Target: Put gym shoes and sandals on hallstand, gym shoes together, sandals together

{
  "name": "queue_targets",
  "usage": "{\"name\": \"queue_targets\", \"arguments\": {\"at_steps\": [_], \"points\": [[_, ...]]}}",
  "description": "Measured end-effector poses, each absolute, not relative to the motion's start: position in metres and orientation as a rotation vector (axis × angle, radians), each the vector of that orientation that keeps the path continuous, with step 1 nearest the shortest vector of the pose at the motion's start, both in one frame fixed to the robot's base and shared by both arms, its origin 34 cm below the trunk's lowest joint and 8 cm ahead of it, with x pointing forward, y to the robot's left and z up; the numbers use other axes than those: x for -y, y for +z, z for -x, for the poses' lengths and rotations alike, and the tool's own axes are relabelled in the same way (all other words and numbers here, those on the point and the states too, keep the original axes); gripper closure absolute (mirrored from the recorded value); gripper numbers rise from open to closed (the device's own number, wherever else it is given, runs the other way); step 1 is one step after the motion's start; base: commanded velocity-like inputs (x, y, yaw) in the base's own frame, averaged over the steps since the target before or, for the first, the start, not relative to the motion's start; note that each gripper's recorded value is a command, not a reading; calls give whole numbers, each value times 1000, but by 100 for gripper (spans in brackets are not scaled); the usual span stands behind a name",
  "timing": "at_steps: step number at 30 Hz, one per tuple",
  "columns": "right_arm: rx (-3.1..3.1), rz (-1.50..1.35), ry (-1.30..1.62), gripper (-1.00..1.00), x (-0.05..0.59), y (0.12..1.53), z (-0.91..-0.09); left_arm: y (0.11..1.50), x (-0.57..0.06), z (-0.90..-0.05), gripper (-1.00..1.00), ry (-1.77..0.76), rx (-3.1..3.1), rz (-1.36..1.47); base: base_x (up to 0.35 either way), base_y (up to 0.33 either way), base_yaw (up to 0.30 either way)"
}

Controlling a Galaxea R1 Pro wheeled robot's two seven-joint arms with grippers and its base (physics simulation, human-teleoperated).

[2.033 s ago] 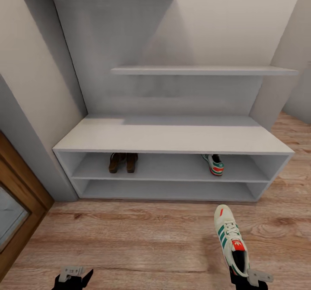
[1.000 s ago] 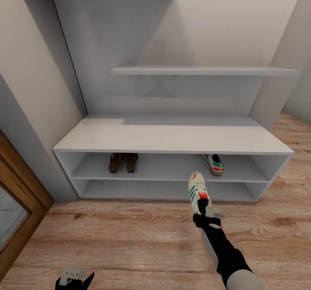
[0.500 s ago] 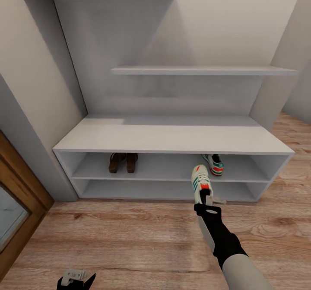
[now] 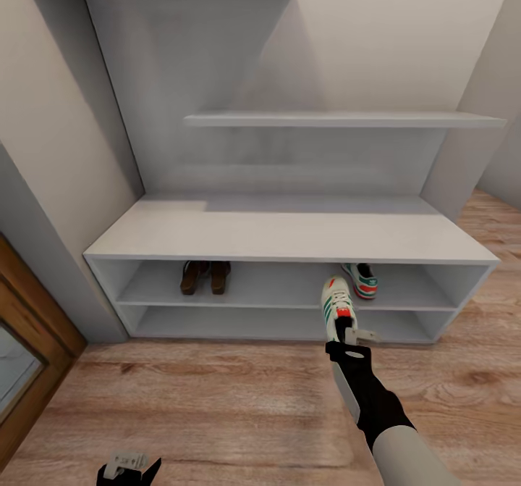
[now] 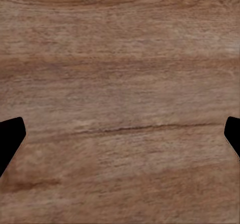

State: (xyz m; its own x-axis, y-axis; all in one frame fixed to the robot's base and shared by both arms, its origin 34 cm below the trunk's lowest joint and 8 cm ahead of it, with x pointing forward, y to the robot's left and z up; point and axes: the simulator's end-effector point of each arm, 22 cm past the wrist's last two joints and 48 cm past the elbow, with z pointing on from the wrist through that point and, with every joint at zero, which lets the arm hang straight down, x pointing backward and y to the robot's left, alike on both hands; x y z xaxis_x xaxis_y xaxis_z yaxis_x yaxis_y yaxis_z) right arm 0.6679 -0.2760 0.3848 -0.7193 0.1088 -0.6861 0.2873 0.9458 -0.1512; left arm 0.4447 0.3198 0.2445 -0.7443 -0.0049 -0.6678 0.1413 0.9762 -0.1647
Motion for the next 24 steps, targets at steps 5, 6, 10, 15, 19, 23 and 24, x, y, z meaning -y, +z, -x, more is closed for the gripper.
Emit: {"name": "queue_targets", "arguments": {"at_steps": [5, 6, 10, 15, 19, 23, 24], "points": [[-2370, -278, -321, 100, 276, 385, -668, 244, -313, -444, -100, -277, -2399, -104, 325, -3, 0], [-2370, -278, -320, 100, 276, 385, -668, 244, -312, -444, -100, -279, -2399, -106, 333, -41, 0], [-2370, -279, -321, 100, 276, 385, -668, 243, -311, -444, -100, -281, -2399, -108, 328, -74, 0], [-2369, -280, -321, 100, 276, 385, -668, 243, -311, -444, -100, -281, -2399, -107, 323, -102, 0], [-2370, -279, -321, 100, 276, 385, -668, 243, -311, -444, -100, -281, -2399, -107, 280, -91, 0], [-2370, -278, -322, 100, 276, 385, -668, 243, -311, -444, -100, -281, -2399, -107, 76, -24, 0], [-2370, -278, -322, 100, 276, 385, -668, 243, -311, -444, -100, -281, -2399, -107, 34, -9, 0]]}}
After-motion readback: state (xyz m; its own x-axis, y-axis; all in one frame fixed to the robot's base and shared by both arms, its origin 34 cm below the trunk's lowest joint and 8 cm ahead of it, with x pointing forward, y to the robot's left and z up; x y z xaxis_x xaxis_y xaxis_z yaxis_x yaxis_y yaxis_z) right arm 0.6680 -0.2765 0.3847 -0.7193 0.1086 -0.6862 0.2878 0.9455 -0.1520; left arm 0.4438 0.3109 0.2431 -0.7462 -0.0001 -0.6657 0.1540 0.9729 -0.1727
